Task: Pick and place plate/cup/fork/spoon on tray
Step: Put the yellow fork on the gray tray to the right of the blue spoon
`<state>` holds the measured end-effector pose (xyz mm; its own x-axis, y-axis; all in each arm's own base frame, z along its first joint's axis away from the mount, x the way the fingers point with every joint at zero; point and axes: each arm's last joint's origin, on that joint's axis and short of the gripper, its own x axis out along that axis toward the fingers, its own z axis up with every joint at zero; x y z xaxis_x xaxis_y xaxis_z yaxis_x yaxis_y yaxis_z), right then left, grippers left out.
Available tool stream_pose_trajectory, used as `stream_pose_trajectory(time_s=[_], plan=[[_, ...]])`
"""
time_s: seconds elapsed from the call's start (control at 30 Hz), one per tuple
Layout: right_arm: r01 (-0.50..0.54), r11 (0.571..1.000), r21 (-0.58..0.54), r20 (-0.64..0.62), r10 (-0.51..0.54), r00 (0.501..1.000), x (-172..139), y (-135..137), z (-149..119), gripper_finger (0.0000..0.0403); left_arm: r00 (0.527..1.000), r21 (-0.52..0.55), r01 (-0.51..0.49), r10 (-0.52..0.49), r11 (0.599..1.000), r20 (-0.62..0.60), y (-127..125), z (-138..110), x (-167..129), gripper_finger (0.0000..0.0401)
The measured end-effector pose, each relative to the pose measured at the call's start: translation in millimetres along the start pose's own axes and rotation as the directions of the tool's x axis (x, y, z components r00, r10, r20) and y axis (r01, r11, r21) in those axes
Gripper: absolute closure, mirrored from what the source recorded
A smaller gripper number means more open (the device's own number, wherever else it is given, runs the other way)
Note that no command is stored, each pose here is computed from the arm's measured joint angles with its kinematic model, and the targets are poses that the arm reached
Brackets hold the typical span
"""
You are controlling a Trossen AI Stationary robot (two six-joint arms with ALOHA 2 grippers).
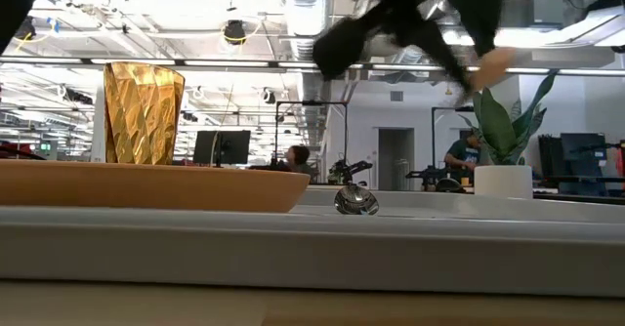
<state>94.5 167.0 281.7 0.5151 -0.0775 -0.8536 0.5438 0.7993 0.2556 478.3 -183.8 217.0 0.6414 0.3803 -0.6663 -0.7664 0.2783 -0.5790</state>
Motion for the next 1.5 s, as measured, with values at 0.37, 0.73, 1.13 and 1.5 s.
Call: stream_pose_trajectory(time_s=[0.37, 0.73, 1.13, 1.5], plan=[[-0.011, 1.000, -0.011, 0.003, 0.011, 1.000, -2, 0, -3, 0.0188, 0.996, -0.060, -0.086, 0.087, 0.995, 0.021, 10, -13, 8, 0.0357], [-0.017, 1.000, -0.017, -0.002, 0.017, 1.000, -2, 0, -4, 0.0188, 0.993, -0.120, -0.112, 0.106, 0.986, -0.051, 22, -36, 37, 0.0357], [-0.019, 1.000, -0.022, -0.006, 0.019, 1.000, -3, 0, -5, 0.0188, 0.986, -0.030, -0.142, 0.139, 0.989, -0.089, 17, -31, 29, 0.0358], [-0.018, 1.000, -0.024, -0.003, 0.018, 1.000, -3, 0, -4, 0.0188, 0.963, -0.016, -0.250, 0.247, 0.968, -0.108, 20, -23, 22, 0.0358]])
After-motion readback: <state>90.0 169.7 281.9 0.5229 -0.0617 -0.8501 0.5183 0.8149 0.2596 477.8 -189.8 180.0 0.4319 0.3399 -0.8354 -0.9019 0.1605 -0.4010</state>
